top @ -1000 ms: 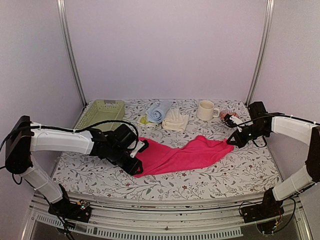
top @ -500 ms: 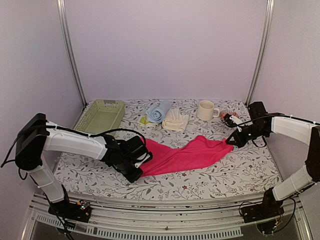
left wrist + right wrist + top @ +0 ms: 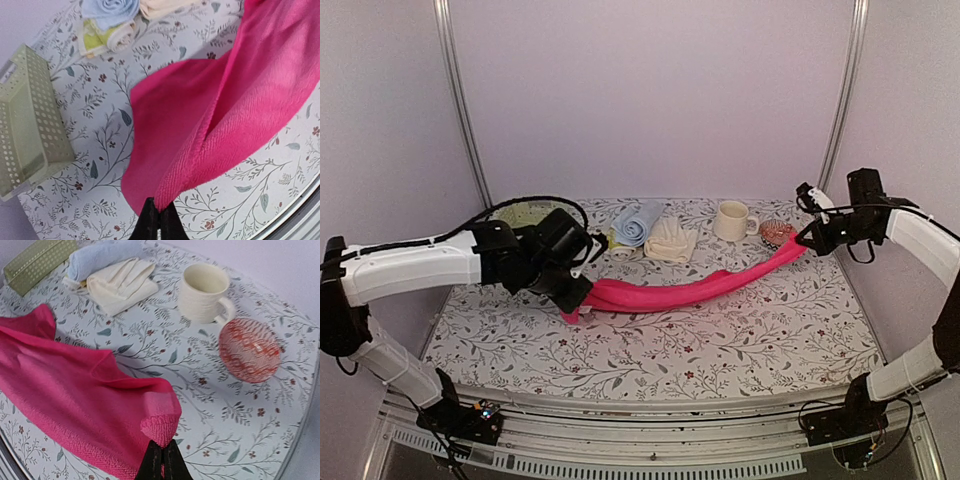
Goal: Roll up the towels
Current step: Flatten out the towel at the center of the board.
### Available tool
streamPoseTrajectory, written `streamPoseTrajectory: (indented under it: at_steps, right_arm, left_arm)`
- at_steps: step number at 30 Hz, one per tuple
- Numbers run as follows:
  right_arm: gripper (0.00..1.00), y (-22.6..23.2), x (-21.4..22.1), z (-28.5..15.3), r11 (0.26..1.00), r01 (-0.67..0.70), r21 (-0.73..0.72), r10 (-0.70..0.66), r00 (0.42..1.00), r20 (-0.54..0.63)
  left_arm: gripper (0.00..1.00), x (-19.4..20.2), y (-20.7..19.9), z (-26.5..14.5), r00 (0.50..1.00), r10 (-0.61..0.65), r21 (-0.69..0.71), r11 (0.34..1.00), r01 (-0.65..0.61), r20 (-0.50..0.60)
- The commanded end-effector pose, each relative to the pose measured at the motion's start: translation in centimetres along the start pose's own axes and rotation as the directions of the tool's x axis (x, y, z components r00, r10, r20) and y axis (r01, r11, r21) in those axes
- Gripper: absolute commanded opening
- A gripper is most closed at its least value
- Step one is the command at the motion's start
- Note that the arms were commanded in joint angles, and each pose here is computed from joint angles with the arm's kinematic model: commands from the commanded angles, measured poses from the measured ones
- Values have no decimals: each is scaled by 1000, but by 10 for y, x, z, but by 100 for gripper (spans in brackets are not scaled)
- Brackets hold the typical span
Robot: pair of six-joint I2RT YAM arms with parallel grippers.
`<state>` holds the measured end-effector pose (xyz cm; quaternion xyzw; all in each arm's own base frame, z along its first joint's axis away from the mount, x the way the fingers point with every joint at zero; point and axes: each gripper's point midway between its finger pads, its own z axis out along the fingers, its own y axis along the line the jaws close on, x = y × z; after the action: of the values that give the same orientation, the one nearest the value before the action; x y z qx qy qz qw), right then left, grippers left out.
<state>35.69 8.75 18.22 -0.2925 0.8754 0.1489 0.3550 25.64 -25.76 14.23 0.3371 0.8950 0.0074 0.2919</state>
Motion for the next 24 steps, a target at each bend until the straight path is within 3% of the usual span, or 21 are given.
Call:
streamPoseTrajectory:
  at_steps: [1,7,13,15,18,24]
  right_arm:
    - [3,-40,-42,-72,989,-31,142,11,990,138]
    - [3,-37,-53,-119,981,-26,192,-14,979,203]
    - [3,-3,-27,-137,976,11,217,-59,975,213]
    - [3,0,-12,-134,972,3,237,-51,979,195]
    - [3,-2,15,-116,973,-12,230,-19,991,133]
    - [3,-34,70,-67,965,-66,252,89,993,-79]
  left_arm:
    - [0,-31,30,-67,992,-34,-25,999,37,124]
    - [0,-47,2,-139,945,-41,215,976,-32,324]
    - [0,-20,-44,-168,940,-95,489,869,-82,328]
    - [0,-11,-50,-159,946,-113,515,855,-63,304]
    - [0,-13,-41,-133,946,-127,433,901,-15,297]
    - [0,-45,-12,-39,970,-130,316,947,59,208]
